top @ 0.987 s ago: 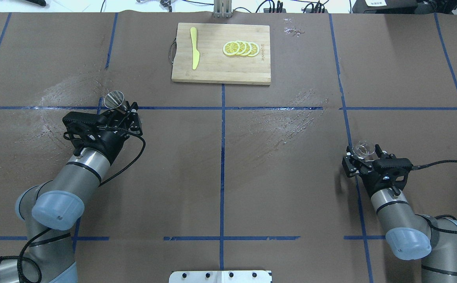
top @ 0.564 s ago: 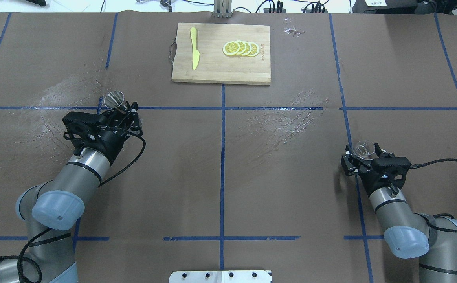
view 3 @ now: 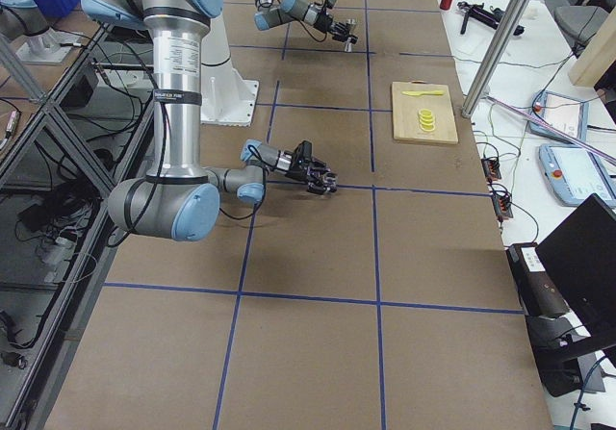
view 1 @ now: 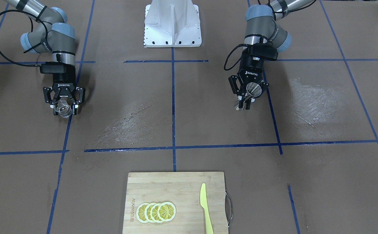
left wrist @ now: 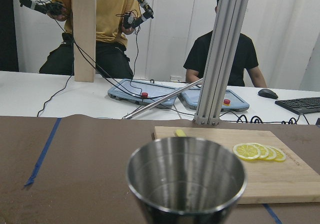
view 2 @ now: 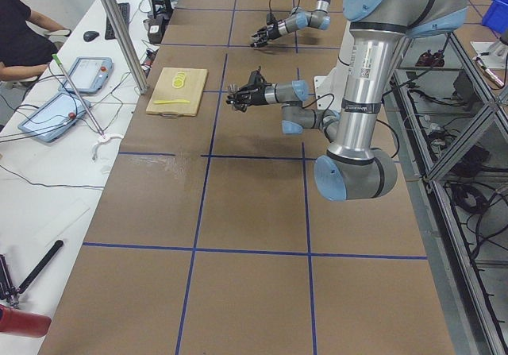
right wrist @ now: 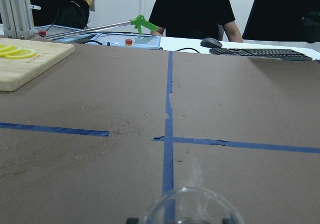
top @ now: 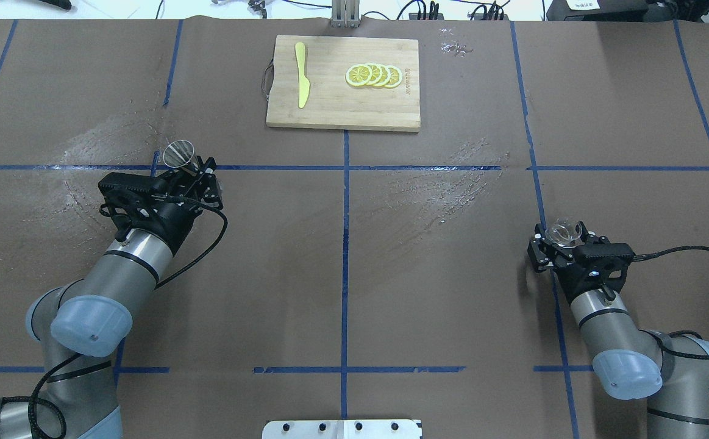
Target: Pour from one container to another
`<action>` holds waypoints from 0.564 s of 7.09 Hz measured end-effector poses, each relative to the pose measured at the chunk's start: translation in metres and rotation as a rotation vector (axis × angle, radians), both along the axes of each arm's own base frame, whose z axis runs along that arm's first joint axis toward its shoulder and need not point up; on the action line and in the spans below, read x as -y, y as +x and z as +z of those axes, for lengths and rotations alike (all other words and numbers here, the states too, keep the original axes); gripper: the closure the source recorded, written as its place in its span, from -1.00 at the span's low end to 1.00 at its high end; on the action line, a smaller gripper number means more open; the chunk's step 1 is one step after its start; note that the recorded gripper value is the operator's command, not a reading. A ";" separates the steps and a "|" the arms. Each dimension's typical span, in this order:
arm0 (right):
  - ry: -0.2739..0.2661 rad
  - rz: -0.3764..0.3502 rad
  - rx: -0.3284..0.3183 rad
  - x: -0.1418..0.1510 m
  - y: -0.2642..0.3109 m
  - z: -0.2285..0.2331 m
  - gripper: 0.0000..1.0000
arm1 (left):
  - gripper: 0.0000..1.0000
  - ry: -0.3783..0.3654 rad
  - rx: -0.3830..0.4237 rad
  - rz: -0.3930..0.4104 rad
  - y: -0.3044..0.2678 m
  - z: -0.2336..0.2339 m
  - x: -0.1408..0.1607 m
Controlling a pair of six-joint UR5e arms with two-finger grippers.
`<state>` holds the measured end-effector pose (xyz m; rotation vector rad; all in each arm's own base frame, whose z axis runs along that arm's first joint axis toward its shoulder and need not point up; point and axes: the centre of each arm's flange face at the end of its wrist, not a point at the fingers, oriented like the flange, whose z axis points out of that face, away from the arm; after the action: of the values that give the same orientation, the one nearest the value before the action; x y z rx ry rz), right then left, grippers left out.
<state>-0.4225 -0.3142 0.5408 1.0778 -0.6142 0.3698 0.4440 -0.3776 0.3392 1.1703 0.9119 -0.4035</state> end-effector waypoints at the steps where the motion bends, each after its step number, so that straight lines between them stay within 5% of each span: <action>1: 0.003 -0.007 -0.006 0.001 0.000 -0.004 1.00 | 1.00 0.001 -0.003 0.000 0.000 -0.001 0.000; 4: 0.012 -0.021 0.043 0.007 0.007 -0.037 1.00 | 1.00 0.004 -0.013 0.000 -0.002 -0.006 -0.001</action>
<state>-0.4157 -0.3213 0.5034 1.0762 -0.6661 0.3724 0.4417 -0.3768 0.3334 1.1725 0.9247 -0.4102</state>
